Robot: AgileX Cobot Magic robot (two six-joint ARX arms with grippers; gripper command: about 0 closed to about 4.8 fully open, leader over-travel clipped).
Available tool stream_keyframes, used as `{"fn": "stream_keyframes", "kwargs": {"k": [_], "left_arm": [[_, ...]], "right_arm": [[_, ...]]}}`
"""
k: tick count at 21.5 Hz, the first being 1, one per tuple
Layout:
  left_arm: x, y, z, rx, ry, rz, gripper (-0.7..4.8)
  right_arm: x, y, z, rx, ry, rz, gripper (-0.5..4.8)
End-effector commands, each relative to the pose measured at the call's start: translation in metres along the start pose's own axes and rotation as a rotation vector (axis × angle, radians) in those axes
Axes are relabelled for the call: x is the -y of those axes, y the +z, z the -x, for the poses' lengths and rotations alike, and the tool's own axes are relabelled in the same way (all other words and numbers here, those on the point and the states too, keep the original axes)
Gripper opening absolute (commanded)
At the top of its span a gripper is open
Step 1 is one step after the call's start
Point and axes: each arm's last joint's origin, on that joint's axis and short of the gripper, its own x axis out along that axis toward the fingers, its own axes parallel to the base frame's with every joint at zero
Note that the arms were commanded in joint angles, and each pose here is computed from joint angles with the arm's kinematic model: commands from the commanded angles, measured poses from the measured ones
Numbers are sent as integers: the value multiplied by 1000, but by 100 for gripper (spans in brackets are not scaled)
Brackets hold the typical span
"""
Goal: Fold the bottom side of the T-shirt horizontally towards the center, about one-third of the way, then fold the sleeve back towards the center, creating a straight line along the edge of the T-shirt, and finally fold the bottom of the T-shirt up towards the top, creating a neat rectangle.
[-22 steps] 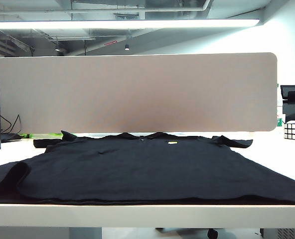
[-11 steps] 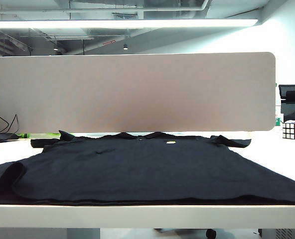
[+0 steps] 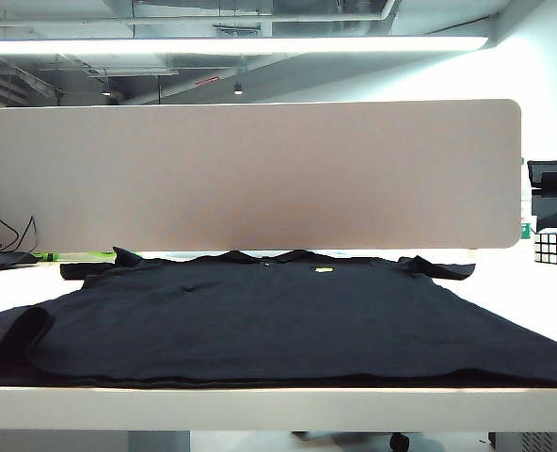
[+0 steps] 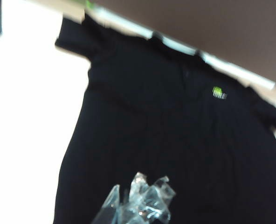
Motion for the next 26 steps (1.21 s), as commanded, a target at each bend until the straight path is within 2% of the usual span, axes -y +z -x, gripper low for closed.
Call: {"fn": "stream_keyframes", "kwargs": {"k": [1, 3, 5, 6, 8, 10, 12, 13, 15, 17, 21, 22, 25, 26], "left_arm": [[-4, 6, -12, -176, 45, 13, -6], [-23, 13, -25, -279, 24, 104, -6], [-38, 16, -30, -307, -2, 189, -5], [-59, 21, -32, -326, -51, 302, -5], [-67, 22, -35, -331, -65, 361, -5], [-71, 21, -40, -333, -63, 367, -5], [-71, 17, -46, -399, -146, 392, -5], [-73, 13, -50, -439, -180, 413, -5], [-78, 7, -55, -494, -205, 461, -4], [-87, 3, -56, -520, -204, 491, 15], [-95, -3, -58, -556, -167, 537, 92], [-101, -5, -57, -567, -143, 553, 95], [-104, -10, -55, -601, -109, 550, 132], [-106, -12, -53, -609, -79, 518, 134]], "right_arm": [[-5, 18, -9, -140, 28, -9, -5], [-8, 27, -18, -203, 60, -18, -5], [-7, 28, -23, -232, 71, -27, -5], [-6, 26, -27, -269, 114, -47, -5], [-2, 25, -33, -309, 149, -75, -3], [3, 23, -38, -342, 172, -103, 12], [10, 21, -44, -385, 235, -155, 46], [17, 20, -47, -399, 233, -187, 71], [33, 19, -50, -419, 236, -267, 87], [46, 16, -55, -442, 293, -356, 87], [66, 10, -59, -470, 297, -474, 114], [68, 7, -61, -491, 299, -498, 118], [76, 0, -68, -531, 272, -529, 117], [75, -3, -72, -552, 277, -529, 117]]}}
